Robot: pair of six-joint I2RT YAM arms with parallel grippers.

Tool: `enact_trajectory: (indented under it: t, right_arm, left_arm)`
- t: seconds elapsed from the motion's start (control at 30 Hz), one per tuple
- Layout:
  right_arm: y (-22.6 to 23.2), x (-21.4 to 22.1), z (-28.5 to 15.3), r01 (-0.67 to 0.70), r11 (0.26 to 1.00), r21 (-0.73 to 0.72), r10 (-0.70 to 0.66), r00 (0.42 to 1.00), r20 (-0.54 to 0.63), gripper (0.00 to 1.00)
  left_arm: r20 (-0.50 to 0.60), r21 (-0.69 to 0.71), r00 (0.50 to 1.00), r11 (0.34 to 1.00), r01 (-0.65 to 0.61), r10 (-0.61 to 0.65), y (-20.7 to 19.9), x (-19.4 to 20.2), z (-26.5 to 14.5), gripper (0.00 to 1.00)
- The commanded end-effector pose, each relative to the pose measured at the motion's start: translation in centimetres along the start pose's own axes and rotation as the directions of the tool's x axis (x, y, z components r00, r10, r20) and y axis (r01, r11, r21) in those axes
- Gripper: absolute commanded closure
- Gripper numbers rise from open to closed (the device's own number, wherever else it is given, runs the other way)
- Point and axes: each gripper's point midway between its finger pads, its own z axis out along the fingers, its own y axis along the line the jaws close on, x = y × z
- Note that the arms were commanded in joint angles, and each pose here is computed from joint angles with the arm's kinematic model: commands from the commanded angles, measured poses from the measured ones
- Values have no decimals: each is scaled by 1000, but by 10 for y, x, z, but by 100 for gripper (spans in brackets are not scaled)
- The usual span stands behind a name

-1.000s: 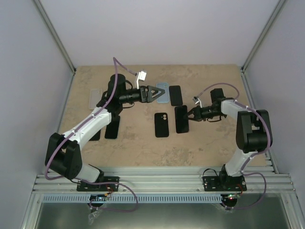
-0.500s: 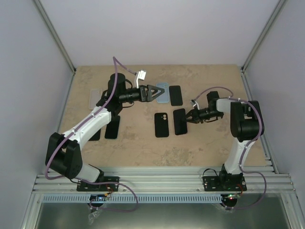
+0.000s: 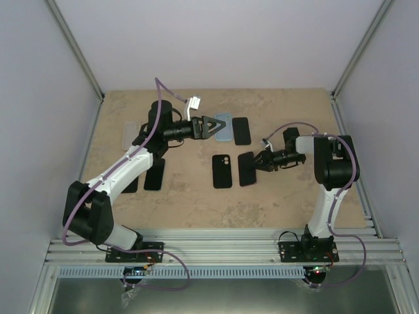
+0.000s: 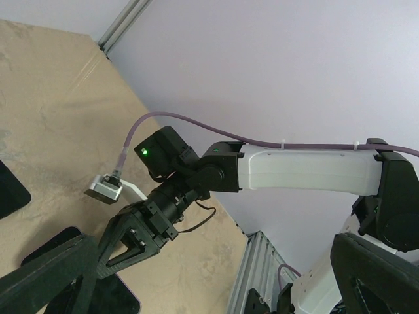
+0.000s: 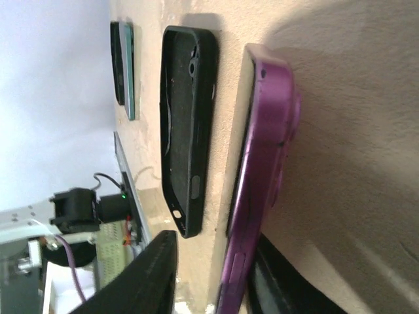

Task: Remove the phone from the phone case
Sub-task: Place the phone at the center of the board.

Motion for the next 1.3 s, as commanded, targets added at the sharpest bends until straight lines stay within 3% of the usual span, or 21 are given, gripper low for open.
enact_trajectory:
  t: [0.0, 0.27, 0.63, 0.87, 1.0, 1.27]
  right_arm:
    - [8, -9, -6, 24, 1000, -19, -23, 999, 31, 66]
    - [4, -8, -13, 24, 999, 32, -25, 998, 50, 46]
    - [15, -10, -28, 82, 991, 110, -92, 991, 94, 4]
    - [33, -17, -48, 163, 971, 177, -189, 972, 140, 2]
    - [53, -27, -70, 228, 952, 206, -268, 945, 190, 2]
    - [102, -51, -131, 381, 865, 325, -475, 831, 290, 2]
  left_arm:
    - [27, 1, 999, 1000, -19, 19, -2, -12, 1, 1]
    - [35, -14, 999, 1000, -13, 13, 2, -16, -3, 1]
    - [61, -87, 998, 996, -25, 31, 13, -26, -22, 1]
    - [78, -163, 996, 986, -25, 38, 28, -39, -45, 1]
    - [17, -249, 999, 968, -41, 47, 42, -44, -57, 1]
    - [-46, -452, 998, 890, -60, 44, 71, -72, -105, 1]
